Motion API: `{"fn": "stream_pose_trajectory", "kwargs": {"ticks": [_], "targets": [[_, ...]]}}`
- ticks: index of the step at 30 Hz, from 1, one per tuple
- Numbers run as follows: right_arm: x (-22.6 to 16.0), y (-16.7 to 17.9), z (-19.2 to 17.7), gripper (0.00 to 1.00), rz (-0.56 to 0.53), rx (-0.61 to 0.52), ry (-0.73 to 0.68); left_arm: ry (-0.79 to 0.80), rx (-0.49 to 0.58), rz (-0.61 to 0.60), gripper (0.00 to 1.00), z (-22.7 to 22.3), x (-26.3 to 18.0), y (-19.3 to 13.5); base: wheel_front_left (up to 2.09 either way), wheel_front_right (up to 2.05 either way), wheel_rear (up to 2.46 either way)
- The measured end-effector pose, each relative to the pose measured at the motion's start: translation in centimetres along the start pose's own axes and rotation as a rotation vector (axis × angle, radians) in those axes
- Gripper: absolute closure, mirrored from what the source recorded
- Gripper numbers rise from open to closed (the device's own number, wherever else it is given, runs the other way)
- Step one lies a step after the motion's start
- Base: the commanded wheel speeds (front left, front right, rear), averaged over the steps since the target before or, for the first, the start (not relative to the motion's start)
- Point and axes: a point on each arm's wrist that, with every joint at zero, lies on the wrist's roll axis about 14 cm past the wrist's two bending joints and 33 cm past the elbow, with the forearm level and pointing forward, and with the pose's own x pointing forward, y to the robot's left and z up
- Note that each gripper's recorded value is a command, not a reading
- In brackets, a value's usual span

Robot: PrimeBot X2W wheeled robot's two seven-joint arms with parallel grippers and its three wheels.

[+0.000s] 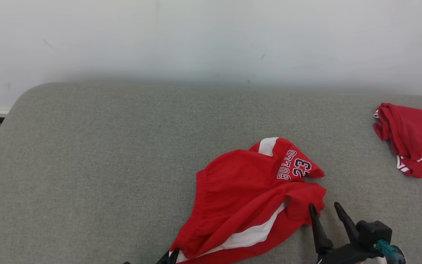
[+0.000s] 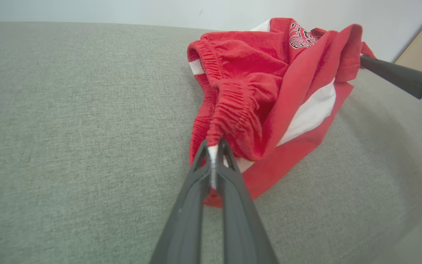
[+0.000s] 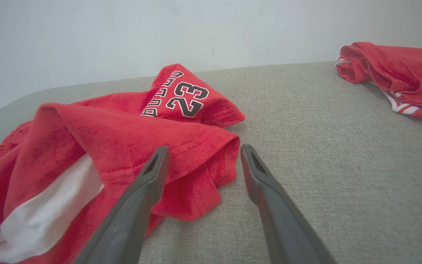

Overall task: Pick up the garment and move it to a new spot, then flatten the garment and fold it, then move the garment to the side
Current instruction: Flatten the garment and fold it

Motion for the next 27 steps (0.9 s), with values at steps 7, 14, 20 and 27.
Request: {"fn": "stream_pose_trajectory", "kwargs": {"ticks": [7,14,20,27], "targets": [[-0.9,1.6,-0.5,0.0,0.045,0.056,0.009,-0.039,-0.038,0.076,1.0,0.6,-0.6,1.4,0.0,0.0,0.0],[-1.5,1.4,-0.7,0.0,0.044,0.078,0.011,0.0,-0.041,0.13,1.0,-1.0,-1.5,2.5,0.0,0.0,0.0],[-1.9,1.9,-0.8,0.0,0.049,0.109,0.01,0.014,-0.048,0.138,0.0,-1.6,-1.9,2.3,0.0,0.0,0.0],[-2.3,2.3,-0.8,0.0,0.055,0.122,0.005,-0.057,-0.082,0.175,0.0,-0.2,-2.7,2.4,0.0,0.0,0.0]]}}
